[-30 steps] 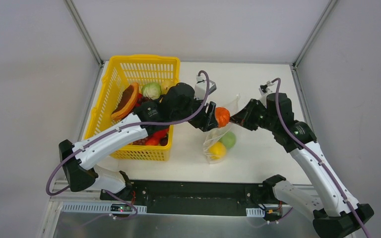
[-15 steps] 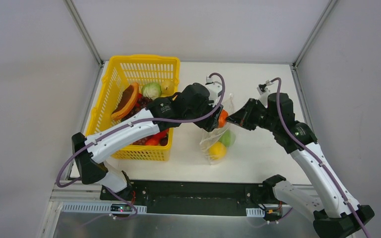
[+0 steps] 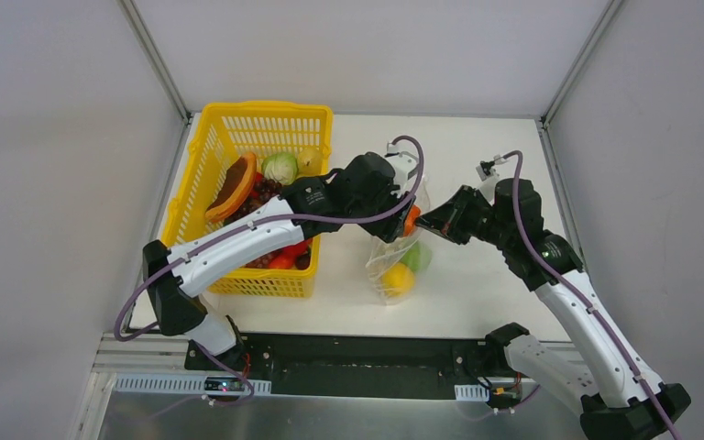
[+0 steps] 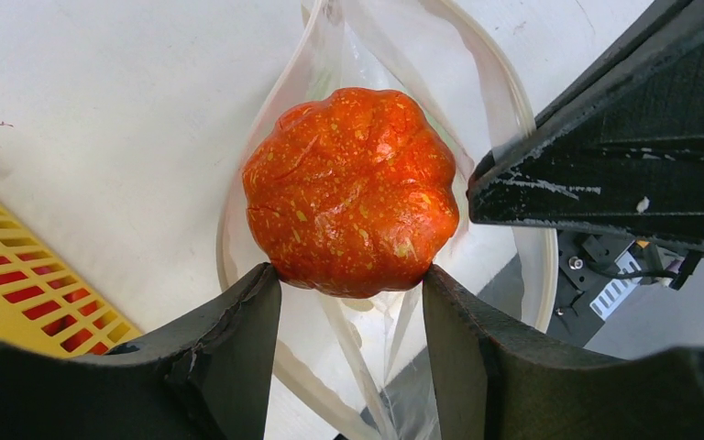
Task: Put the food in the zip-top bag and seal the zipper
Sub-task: Place the fake vegetable in the zipper food storage bag.
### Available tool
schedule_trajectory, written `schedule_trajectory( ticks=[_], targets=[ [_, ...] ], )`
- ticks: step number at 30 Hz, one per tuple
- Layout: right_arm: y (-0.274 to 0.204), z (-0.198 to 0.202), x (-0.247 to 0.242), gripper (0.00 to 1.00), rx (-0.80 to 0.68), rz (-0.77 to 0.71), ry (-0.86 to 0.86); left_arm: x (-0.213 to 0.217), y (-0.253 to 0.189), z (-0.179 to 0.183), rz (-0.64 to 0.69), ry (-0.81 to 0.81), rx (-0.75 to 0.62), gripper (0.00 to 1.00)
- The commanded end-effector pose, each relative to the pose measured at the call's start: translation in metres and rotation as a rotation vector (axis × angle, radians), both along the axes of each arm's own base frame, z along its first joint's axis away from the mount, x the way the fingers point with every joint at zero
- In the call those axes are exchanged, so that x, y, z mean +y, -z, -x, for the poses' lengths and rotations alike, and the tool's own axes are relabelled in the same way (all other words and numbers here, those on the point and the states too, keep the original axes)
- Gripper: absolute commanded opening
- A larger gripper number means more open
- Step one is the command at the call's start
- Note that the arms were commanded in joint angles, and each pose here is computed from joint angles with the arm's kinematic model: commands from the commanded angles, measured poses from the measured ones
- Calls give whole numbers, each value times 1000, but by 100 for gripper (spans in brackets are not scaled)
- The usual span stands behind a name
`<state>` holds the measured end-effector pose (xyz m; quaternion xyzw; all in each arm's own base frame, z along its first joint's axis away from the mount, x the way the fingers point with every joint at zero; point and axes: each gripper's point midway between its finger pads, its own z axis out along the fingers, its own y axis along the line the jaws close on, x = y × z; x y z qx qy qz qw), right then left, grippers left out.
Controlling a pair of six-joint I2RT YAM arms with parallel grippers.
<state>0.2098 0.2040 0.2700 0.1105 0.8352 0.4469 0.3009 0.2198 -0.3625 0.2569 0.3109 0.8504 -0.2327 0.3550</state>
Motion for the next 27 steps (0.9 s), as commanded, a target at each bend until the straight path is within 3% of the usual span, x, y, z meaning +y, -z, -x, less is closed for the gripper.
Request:
schedule_trajectory(
  ticks=[1, 4, 11, 21, 27],
  targets=[
    [-24, 4, 9, 0, -45, -102, -31, -7, -16, -9, 31, -39, -37, 32],
    [-25, 4, 8, 0, -43, -123, -20, -9, -13, -15, 27, -87, -25, 34],
    [-13, -1, 5, 0, -2, -155, 54, -21, -7, -18, 96, -128, 7, 54],
    [-8, -6, -6, 0, 10, -224, 172, -40, 9, -22, 175, -174, 69, 58],
    [-3, -11, -12, 1, 36, -228, 225, -49, 11, -27, 267, -209, 78, 68]
  ],
)
